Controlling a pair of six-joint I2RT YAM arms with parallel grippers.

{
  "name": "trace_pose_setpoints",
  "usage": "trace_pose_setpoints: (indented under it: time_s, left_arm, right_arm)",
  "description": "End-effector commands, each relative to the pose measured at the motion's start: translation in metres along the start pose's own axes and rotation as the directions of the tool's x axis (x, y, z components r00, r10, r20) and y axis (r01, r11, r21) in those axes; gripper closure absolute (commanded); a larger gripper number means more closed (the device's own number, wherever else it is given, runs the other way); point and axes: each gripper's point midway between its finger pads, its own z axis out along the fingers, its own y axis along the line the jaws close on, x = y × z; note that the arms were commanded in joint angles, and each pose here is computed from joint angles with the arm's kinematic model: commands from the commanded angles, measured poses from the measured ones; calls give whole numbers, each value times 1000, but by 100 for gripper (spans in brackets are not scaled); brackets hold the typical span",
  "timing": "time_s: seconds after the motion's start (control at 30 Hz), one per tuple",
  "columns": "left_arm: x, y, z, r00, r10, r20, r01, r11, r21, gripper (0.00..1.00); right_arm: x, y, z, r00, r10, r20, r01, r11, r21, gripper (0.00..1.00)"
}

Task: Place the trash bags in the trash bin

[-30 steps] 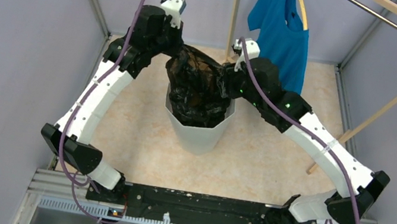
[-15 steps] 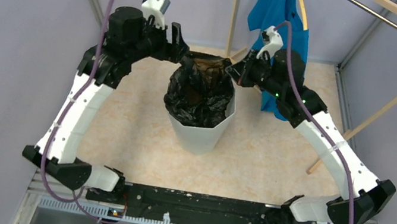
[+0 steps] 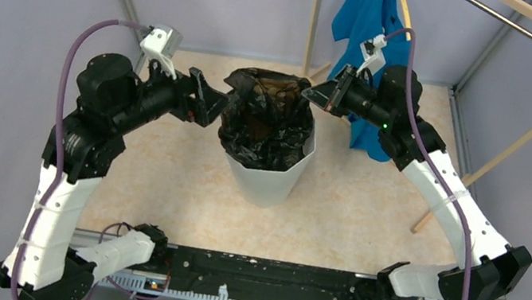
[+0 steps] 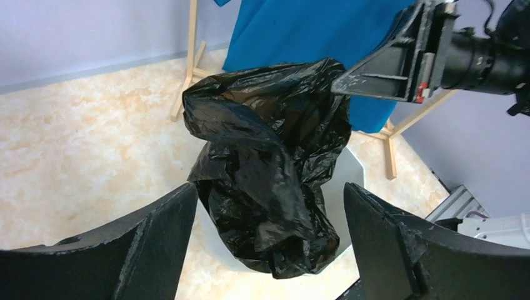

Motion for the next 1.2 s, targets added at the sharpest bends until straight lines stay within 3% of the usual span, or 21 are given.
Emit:
trace_pose_setpoints:
  time_s: [0.0, 0.1, 0.23, 0.43, 0.57, 0.67, 0.9, 1.17]
  left_arm:
    - [24, 10, 20, 994, -58, -90, 57, 998, -22, 12]
    - [25, 18, 27, 995, -56, -81, 52, 997, -53, 29]
    - [23, 16, 35, 995, -62, -80, 60, 998, -30, 62]
    - [19, 7, 28, 996, -63, -59, 63, 998, 6, 68]
    - [25, 11, 29, 995, -58, -83, 57, 998, -7, 89]
    - [26, 18, 32, 995, -56, -86, 52, 998, -41, 99]
    - [54, 69, 66, 981, -86, -174, 43, 970, -239, 100]
    - [93, 125, 79, 962, -145, -233, 48, 925, -377, 100]
  right_arm:
    - [-18, 28, -16, 999, -4, 52, 8, 996, -91, 100]
    - [-21, 28, -20, 998, 0, 56, 5, 996, -89, 100]
    - [-23, 26, -23, 999, 8, 49, -4, 997, -79, 100]
    - [-24, 19, -26, 999, 15, 36, -12, 997, -72, 100]
    - [-24, 18, -26, 999, 15, 36, -12, 997, -75, 100]
    - [-27, 13, -27, 999, 11, 45, -8, 998, -58, 100]
    - [-25, -14, -26, 992, 120, -37, -124, 988, -97, 100]
    - [13, -93, -14, 987, 41, -153, -18, 989, 146, 100]
